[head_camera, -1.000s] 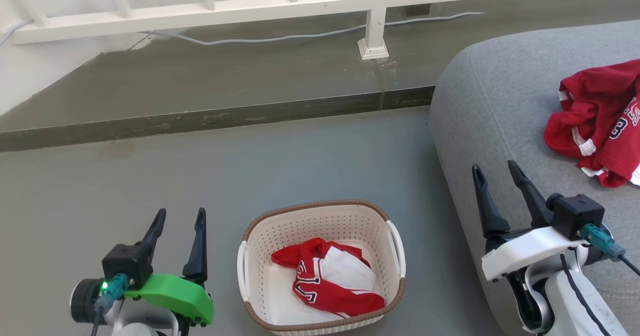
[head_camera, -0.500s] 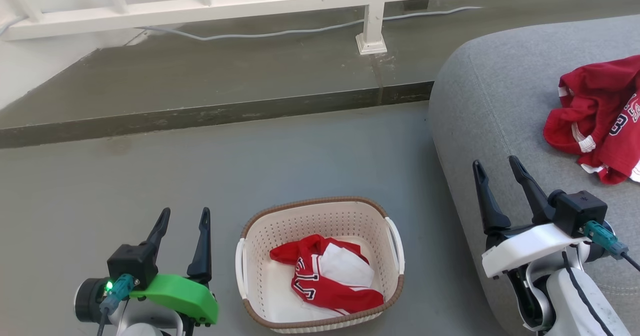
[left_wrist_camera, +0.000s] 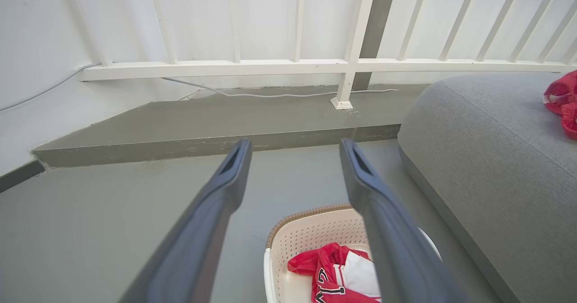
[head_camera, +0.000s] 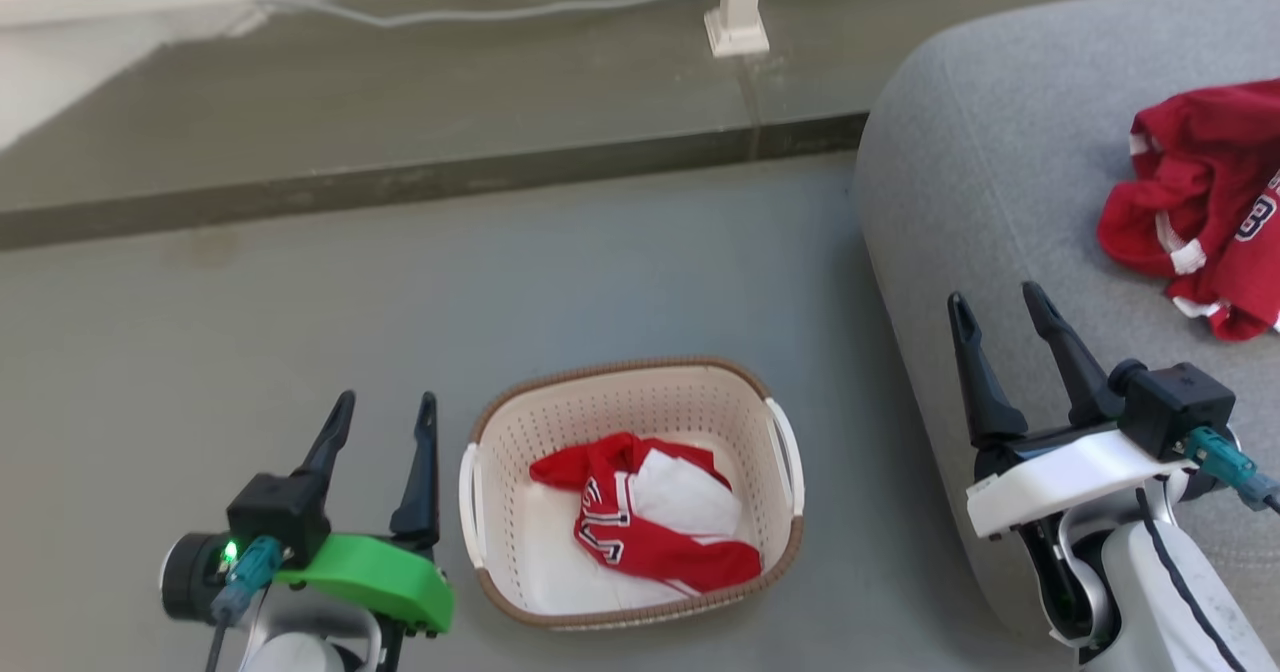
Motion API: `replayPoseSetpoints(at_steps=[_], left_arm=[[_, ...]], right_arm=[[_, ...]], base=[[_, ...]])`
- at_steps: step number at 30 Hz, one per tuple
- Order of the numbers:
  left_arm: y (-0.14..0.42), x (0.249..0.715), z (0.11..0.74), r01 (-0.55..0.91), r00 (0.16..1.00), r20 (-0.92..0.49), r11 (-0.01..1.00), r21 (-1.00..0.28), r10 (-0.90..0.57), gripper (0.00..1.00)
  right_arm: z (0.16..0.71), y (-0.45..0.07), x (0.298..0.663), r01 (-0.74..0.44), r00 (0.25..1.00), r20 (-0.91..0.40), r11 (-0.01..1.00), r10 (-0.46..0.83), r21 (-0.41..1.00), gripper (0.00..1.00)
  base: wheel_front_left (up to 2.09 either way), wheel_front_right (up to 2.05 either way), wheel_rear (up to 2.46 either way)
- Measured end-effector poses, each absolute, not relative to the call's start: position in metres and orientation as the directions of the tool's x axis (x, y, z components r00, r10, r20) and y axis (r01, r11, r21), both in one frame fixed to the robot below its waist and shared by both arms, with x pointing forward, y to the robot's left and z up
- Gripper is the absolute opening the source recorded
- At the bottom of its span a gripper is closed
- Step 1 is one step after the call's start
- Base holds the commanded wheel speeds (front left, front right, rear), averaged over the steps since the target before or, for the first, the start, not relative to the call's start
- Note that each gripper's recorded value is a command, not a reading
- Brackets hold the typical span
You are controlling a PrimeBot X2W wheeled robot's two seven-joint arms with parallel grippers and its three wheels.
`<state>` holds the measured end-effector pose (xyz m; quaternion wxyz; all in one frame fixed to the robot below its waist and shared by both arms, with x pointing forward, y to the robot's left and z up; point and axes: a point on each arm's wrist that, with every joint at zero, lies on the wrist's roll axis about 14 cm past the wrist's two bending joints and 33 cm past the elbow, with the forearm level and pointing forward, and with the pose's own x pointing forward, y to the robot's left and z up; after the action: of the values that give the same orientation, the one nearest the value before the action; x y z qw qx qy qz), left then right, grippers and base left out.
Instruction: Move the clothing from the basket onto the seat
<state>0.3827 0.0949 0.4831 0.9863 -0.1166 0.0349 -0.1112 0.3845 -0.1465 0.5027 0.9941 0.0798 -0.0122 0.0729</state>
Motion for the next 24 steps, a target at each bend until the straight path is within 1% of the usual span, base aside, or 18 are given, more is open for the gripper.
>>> replayPoseSetpoints(at_steps=[6,12,17,24], left_arm=[[0.078,0.397,0.475,0.253,0.959,-0.067,0.937,-0.241,-0.276,1.0],[0.041,0.404,0.455,0.333,0.916,-0.128,0.899,-0.285,-0.38,1.0],[0.011,0.405,0.43,0.417,0.852,-0.199,0.857,-0.303,-0.485,1.0],[-0.038,0.395,0.391,0.535,0.711,-0.299,0.766,-0.358,-0.636,1.0]], right_arm=[[0.494,-0.146,0.394,-0.153,0.988,0.008,0.976,0.154,0.155,1.0],[0.49,-0.144,0.413,-0.164,0.986,0.002,0.975,0.165,0.15,1.0],[0.486,-0.138,0.43,-0.19,0.981,0.0,0.97,0.192,0.151,1.0],[0.477,-0.137,0.449,-0.203,0.979,-0.004,0.968,0.206,0.151,1.0]], base=[[0.0,0.0,0.0],[0.0,0.0,0.0],[0.0,0.0,0.0],[0.0,0.0,0.0]])
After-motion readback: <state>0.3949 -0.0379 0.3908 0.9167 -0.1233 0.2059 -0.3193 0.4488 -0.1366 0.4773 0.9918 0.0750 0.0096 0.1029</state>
